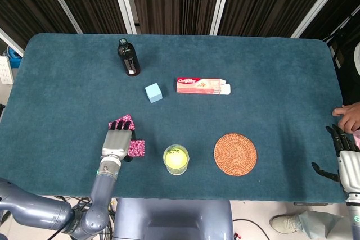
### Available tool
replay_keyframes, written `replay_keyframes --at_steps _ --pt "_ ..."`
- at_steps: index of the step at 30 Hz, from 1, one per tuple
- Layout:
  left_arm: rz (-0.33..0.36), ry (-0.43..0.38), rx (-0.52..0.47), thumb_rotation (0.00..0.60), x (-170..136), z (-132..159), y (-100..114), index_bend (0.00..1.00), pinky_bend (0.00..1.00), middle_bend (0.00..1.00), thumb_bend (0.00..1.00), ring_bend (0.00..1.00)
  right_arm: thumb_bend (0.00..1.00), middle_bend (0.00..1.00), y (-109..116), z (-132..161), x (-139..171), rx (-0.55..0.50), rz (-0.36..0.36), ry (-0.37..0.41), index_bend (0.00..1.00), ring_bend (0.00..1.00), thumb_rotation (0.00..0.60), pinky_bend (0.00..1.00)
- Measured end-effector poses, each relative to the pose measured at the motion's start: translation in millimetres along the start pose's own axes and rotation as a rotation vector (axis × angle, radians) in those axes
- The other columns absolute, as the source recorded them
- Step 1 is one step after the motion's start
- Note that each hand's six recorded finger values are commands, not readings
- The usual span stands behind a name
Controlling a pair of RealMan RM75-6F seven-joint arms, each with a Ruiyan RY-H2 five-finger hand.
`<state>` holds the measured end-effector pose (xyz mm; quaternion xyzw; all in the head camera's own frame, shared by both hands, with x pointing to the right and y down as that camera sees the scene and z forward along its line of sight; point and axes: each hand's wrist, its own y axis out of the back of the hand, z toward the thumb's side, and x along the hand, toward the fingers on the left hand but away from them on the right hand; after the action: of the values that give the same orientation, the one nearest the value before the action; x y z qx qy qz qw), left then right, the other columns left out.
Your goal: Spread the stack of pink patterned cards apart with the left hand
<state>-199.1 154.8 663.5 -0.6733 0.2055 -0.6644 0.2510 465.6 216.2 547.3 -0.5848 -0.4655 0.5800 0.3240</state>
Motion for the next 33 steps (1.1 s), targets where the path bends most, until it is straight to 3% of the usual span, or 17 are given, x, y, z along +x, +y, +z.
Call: replay_keyframes --at_steps 12,33 --pt "0.033 -0.021 0.014 0.6 11.3 5.5 -2.6 0.48 0.0 0.13 0.2 0.0 0.17 0.05 -0.8 -1.5 -1.5 0.001 0.002 -0.005 0.09 0.16 0.6 0.28" --pt "0.024 -0.042 0.041 0.6 16.7 12.8 -8.0 0.36 0.0 0.11 0.16 0.0 0.17 0.05 -0.5 -3.9 -2.1 -0.001 0.0 -0.02 0.09 0.16 0.6 0.28"
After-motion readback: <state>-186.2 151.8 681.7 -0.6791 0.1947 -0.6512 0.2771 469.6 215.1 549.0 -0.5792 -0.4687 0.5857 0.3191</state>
